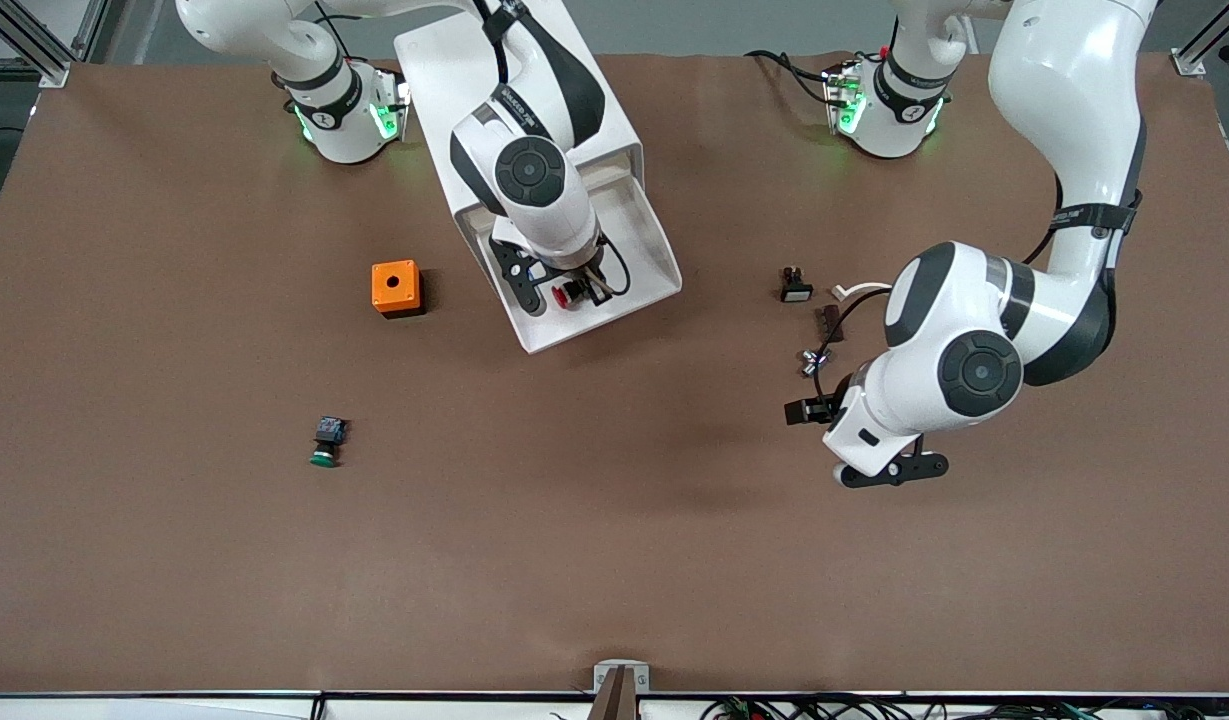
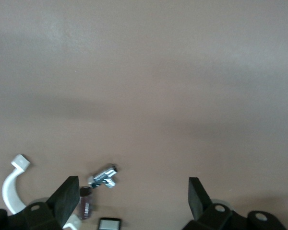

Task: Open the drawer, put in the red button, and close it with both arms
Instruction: 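Carry the red button over the open drawer while the left gripper withdraws, then lower the red button into the drawer, open the right gripper, withdraw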

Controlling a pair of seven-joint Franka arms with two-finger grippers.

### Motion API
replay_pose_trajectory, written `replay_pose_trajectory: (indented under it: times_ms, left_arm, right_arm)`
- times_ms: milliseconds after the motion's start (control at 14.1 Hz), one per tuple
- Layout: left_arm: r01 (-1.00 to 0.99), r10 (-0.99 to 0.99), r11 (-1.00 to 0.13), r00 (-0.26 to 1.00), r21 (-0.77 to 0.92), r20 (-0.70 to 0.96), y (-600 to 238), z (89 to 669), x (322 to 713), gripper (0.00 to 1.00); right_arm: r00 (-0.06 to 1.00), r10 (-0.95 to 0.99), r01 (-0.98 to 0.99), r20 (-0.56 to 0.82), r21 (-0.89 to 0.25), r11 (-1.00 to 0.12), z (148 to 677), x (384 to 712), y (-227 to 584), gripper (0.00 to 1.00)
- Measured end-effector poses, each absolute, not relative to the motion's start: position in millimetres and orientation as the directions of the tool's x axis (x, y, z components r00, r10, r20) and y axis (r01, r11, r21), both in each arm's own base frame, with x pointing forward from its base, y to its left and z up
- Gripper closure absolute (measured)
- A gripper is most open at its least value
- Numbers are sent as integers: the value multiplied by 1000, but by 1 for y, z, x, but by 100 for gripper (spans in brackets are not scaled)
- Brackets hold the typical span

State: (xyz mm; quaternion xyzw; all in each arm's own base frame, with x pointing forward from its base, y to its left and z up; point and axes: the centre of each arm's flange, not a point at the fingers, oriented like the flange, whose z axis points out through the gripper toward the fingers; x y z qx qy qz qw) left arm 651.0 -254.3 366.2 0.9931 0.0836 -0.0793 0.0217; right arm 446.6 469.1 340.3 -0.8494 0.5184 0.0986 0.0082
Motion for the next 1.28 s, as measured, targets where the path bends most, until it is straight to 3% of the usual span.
replay_pose_trajectory:
  times_ms: [285, 498, 854, 1281]
  left_arm:
    - [257, 251, -966, 958, 31, -136, -285, 367, 643, 0]
    - [277, 270, -960, 957, 49, -110, -302, 369, 639, 0]
    - [306, 307, -952, 952, -8, -13, -350, 354, 621, 0]
    - [338, 337, -941, 941, -37, 15, -442, 329, 560, 0]
  right_arm:
    - [450, -875, -880, -178, 83, -469, 344, 445, 473, 24]
    - [449, -874, -878, -183, 91, -470, 380, 458, 474, 0]
    - [443, -872, -880, -209, 85, -468, 503, 526, 398, 0]
    - [724, -654, -669, -220, 8, -743, 583, 562, 246, 0]
